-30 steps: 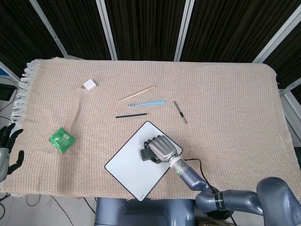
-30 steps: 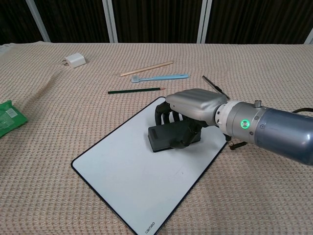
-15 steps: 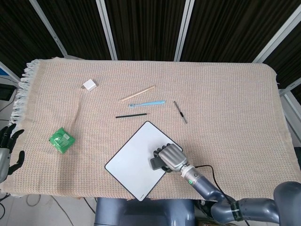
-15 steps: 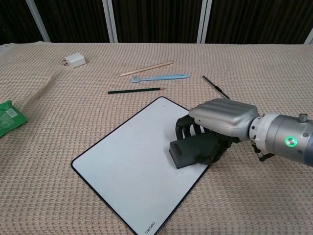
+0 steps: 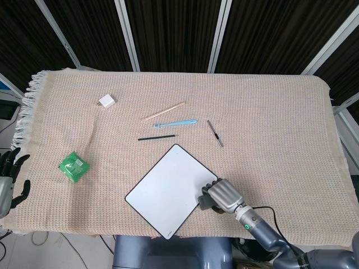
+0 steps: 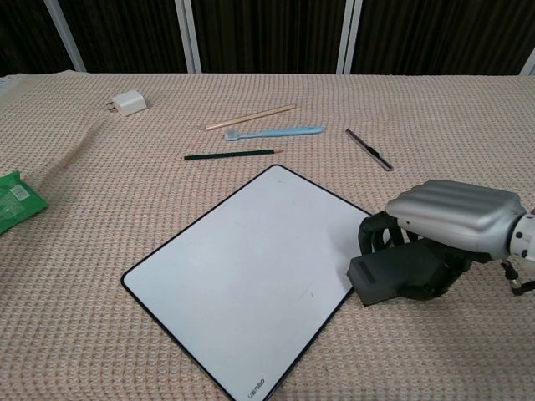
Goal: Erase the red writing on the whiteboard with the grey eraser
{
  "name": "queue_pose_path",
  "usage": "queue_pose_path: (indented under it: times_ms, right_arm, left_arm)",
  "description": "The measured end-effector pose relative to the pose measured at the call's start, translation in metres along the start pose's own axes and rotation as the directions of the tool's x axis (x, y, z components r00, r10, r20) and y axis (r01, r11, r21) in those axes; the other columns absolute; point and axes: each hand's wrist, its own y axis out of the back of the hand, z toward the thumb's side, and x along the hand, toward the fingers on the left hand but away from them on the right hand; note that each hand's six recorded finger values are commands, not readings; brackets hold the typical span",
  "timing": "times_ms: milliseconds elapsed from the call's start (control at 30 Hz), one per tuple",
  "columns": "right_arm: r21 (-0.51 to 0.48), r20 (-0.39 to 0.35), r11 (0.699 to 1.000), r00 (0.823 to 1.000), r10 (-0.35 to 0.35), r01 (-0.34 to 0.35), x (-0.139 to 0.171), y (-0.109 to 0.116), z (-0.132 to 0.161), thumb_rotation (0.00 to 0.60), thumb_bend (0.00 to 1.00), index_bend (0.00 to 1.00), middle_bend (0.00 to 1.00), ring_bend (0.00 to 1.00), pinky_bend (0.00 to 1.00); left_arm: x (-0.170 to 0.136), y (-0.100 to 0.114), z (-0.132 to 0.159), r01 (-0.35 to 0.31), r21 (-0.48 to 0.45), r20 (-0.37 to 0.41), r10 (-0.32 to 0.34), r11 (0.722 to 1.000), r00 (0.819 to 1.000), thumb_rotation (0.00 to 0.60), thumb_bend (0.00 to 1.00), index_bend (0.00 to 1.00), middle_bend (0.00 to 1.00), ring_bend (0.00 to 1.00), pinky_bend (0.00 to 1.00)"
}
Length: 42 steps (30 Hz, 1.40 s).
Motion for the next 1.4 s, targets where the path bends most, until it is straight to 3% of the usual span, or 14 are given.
queue_pose_path:
  times_ms: [300,533,700,833,900,1000,1167,1400]
  right_arm:
    - [-0.063,0.143,0.997,0.989,-0.044,0.053,-0.005,0.026,-0.054,0.600,0.38,0.52,0.52,0.46,0.44]
    - [-0.095,0.282,0.993,0.958,-0.043,0.073,-0.008,0.032,-0.107,0.600,0.37,0.52,0.51,0.45,0.44]
    - [-0.088,0.338,0.993,0.940,-0.042,0.076,-0.008,0.030,-0.130,0.600,0.28,0.51,0.46,0.39,0.42]
    - [-0.092,0.353,0.994,0.935,-0.022,0.058,-0.007,0.023,-0.137,0.600,0.19,0.38,0.35,0.30,0.34]
    - [-0.092,0.352,0.994,0.936,-0.019,0.055,-0.005,0.023,-0.138,0.600,0.14,0.22,0.24,0.22,0.25]
    - [-0.095,0.351,0.994,0.936,-0.011,0.047,-0.003,0.021,-0.138,0.600,0.07,0.07,0.09,0.09,0.17]
    - [-0.098,0.345,0.995,0.939,0.001,0.035,0.002,0.022,-0.136,0.600,0.05,0.01,0.02,0.04,0.16]
    - [-0.102,0.346,0.985,0.933,-0.099,0.142,0.025,0.044,-0.128,0.600,0.05,0.00,0.02,0.04,0.16]
  left_arm:
    - [0.000,0.000,0.000,-0.001,0.001,-0.003,0.001,1.000,1.000,0.600,0.48,0.14,0.01,0.00,0.00]
    - [0.000,0.000,0.000,-0.001,0.002,-0.002,0.001,1.000,1.000,0.600,0.48,0.14,0.01,0.00,0.00]
    - [-0.001,-0.001,0.001,-0.002,0.004,-0.001,0.002,1.000,1.000,0.600,0.48,0.14,0.01,0.00,0.00]
    - [-0.001,0.000,0.001,-0.003,0.005,-0.002,0.003,1.000,1.000,0.600,0.48,0.14,0.01,0.00,0.00]
    - [-0.001,-0.001,0.001,-0.001,0.006,-0.002,0.001,1.000,1.000,0.600,0.48,0.14,0.01,0.00,0.00]
    - [-0.001,-0.001,0.001,0.000,0.008,0.000,0.000,1.000,1.000,0.600,0.48,0.14,0.01,0.00,0.00]
    - [-0.001,-0.001,0.001,-0.001,0.008,0.000,0.001,1.000,1.000,0.600,0.48,0.14,0.01,0.00,0.00]
    - [-0.001,-0.001,0.001,-0.001,0.006,0.000,0.001,1.000,1.000,0.600,0.48,0.14,0.01,0.00,0.00]
